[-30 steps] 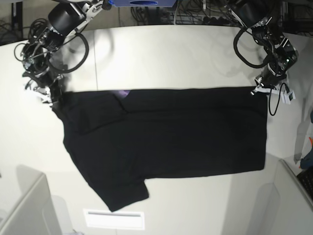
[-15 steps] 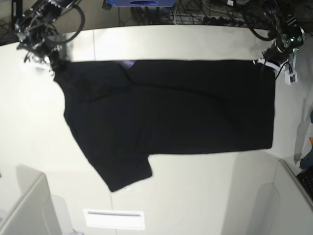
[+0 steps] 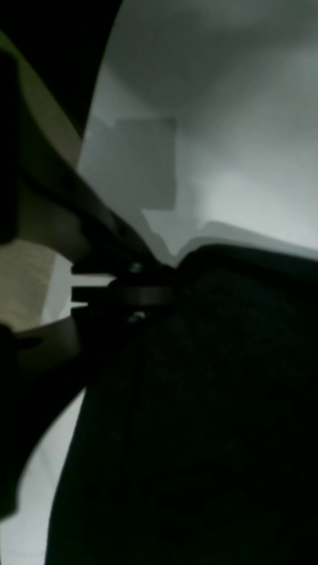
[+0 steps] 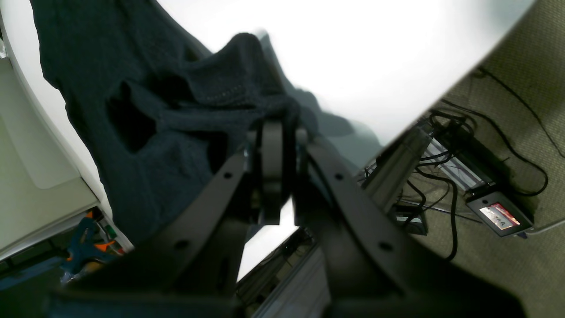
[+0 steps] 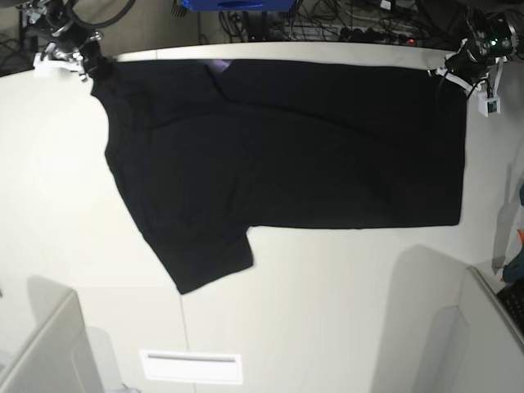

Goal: Fold the T-shirt properly
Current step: 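Regrasp the folded edge with both grippers and drag the shirt back, then grasp the hem corners with both grippers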

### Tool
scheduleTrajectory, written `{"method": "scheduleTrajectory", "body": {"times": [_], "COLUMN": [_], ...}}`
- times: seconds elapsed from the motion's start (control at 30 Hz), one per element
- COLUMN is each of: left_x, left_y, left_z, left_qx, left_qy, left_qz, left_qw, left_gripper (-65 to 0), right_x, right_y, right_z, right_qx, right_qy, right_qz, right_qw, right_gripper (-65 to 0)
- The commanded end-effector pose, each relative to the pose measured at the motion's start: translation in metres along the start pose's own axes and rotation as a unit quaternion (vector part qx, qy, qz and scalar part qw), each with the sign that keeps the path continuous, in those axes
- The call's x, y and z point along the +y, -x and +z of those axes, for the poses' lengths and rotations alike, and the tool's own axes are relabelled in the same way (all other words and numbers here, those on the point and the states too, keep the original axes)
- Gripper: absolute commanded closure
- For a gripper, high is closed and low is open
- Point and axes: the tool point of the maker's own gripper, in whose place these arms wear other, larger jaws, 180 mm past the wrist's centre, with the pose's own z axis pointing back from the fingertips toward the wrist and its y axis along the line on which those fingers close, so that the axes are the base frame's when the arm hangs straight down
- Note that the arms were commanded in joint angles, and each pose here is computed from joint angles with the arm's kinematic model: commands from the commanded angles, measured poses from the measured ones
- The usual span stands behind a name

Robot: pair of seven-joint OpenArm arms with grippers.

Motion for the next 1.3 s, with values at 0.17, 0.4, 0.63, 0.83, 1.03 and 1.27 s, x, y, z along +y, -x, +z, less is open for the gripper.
{"method": "scheduleTrajectory", "body": {"times": [0.17,0.4,0.63,0.83,1.03,1.27], "left_x": [0.010,0.038,0.050,0.047,0.079,0.139], "left_y": [0.009,0.009,-0.011,-0.009,-0.005,-0.018], "left_z": [0.008,0.024,0.041,0.040,0.060,0.104], "left_qx": [0.010,-0.002,-0.036,-0.037,-0.057,-0.125], "left_qy": [-0.013,-0.049,-0.069,-0.066,-0.110,-0.192], "left_qz": [-0.012,0.004,0.005,0.011,0.058,0.137], "left_qw": [1.000,0.999,0.997,0.997,0.991,0.964], "left_gripper": [0.0,0.0,-33.9,-51.0,-51.0,-50.8], "right_x": [-0.019,-0.004,0.003,0.015,0.047,0.110], "right_y": [0.002,-0.009,-0.015,-0.022,-0.045,-0.071], "right_z": [0.005,0.014,0.018,0.023,0.045,0.032], "right_qx": [0.007,-0.014,-0.024,-0.038,-0.092,-0.123], "right_qy": [0.043,0.037,0.033,0.026,0.009,-0.051], "right_qz": [0.006,0.035,0.046,0.065,0.111,0.180], "right_qw": [0.9990,0.9986,0.9981,0.9968,0.9895,0.9745], "right_gripper": [0.0,0.0,-29.0,-27.0,-27.0,-27.2]}}
